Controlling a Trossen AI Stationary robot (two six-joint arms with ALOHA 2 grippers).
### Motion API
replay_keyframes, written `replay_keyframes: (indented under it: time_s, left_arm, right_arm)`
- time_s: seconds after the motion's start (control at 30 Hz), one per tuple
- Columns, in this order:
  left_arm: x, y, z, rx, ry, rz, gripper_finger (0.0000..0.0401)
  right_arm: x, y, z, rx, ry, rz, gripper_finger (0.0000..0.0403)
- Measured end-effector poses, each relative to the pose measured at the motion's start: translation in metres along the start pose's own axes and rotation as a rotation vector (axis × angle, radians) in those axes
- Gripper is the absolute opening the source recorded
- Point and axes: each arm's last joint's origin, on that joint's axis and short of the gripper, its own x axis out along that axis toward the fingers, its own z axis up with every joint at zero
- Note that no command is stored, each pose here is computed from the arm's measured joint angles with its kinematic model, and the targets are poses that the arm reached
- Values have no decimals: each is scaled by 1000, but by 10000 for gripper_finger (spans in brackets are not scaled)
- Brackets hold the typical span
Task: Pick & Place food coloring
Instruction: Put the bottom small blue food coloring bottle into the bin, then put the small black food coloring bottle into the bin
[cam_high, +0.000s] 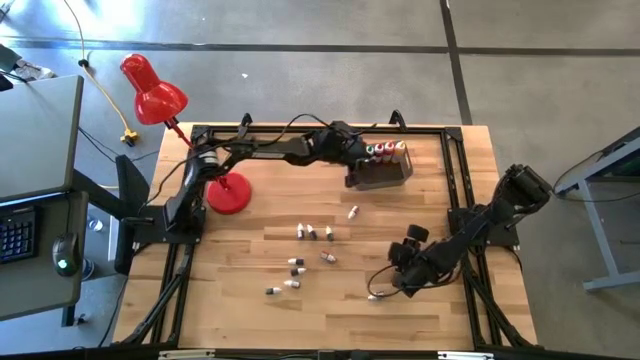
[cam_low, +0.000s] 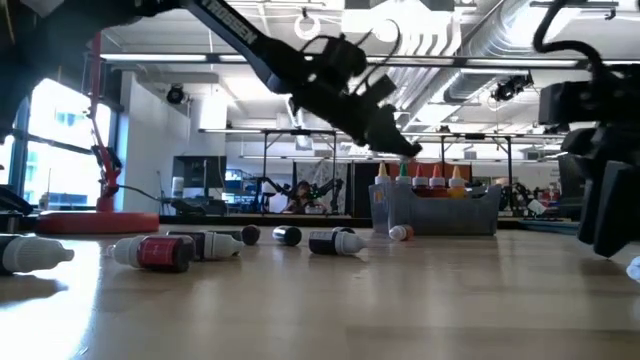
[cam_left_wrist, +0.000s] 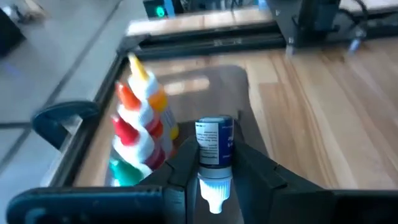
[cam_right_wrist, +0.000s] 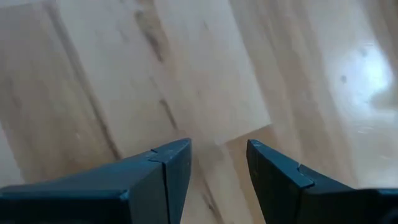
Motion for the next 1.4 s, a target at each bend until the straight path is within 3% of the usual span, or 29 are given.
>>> replay_keyframes:
  time_s: [0.17, 0.3, 0.43, 0.63, 0.8, 0.97, 1.13, 1.4]
  left_arm:
    - [10, -1, -7, -9, 46, -27, 116]
    - [10, 0, -4, -3, 30, -27, 157]
    - [2, -2, 6, -15, -19, -120, 176]
    - [-46, -3, 61, 13, -201, -285, 179]
    - [-109, -9, 106, 24, -272, -373, 179]
    - [-154, -23, 127, 15, -246, -411, 179]
    - [-177, -41, 141, 36, -263, -406, 179]
    - [-192, -67, 161, 72, -324, -290, 179]
  right_arm:
    - [-5, 12, -10, -76, -51, 69, 149]
    - [-16, 23, -13, -83, -170, 72, 149]
    - [-24, 37, -18, -56, -293, 158, 149]
    - [-32, 56, -17, -41, -460, 363, 149]
    - [-28, 56, -19, -29, -433, 422, 149]
    - [-28, 58, -21, -40, -398, 494, 149]
    - [-27, 60, -24, -187, -423, 470, 149]
    - [-1, 71, -35, -253, -367, 443, 149]
